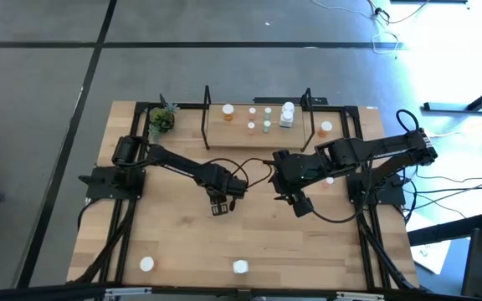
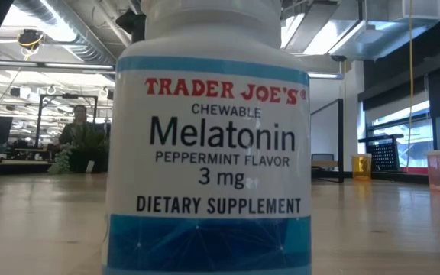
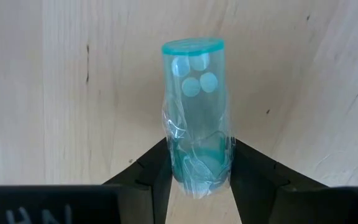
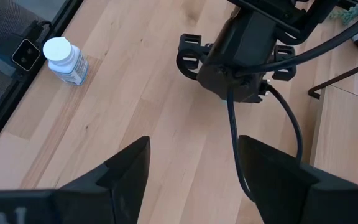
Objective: Pick and place medicine bottles onto shelf by color
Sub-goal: Put the green pill bottle on the shelf aligned with the green bottles
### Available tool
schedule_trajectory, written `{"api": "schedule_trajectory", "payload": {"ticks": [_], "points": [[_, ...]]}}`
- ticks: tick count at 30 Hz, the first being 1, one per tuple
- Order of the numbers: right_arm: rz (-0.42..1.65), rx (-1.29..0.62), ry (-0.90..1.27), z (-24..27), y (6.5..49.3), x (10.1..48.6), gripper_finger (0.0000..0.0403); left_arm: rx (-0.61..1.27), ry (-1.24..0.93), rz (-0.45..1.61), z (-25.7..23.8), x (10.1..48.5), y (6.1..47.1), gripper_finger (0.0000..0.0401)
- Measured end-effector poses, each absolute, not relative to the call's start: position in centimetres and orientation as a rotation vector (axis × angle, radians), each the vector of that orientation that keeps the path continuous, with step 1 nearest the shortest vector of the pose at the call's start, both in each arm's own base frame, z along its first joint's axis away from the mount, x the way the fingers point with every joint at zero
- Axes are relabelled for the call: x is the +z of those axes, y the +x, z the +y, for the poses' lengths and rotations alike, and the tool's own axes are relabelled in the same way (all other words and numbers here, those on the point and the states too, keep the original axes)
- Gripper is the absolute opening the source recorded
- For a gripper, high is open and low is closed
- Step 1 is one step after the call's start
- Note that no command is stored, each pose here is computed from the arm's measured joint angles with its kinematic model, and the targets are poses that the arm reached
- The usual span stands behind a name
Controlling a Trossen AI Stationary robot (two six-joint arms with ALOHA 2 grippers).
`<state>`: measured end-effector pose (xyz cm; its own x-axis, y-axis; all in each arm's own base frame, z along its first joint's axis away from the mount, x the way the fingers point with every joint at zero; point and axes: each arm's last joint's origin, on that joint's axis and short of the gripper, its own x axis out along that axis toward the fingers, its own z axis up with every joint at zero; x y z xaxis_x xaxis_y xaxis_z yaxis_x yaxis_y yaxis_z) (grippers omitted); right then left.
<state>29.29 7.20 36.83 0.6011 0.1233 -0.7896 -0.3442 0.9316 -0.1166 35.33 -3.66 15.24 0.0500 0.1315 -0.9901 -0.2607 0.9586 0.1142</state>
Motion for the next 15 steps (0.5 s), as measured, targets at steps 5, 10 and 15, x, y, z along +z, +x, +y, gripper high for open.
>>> {"api": "schedule_trajectory", "payload": {"ticks": [5,10,15], "points": [[0.888,0.275,-0.269,7.2,29.29,36.83,0.0245,0.268,-0.077,1.484,-3.67,15.25,35.46,0.0133],[0.887,0.275,-0.269,7.2,29.29,36.83,0.0245,0.264,-0.074,1.483,-3.67,15.25,35.48,0.0133],[0.888,0.275,-0.269,7.2,29.29,36.83,0.0245,0.264,-0.073,1.483,-3.69,15.25,35.47,0.0136]]}}
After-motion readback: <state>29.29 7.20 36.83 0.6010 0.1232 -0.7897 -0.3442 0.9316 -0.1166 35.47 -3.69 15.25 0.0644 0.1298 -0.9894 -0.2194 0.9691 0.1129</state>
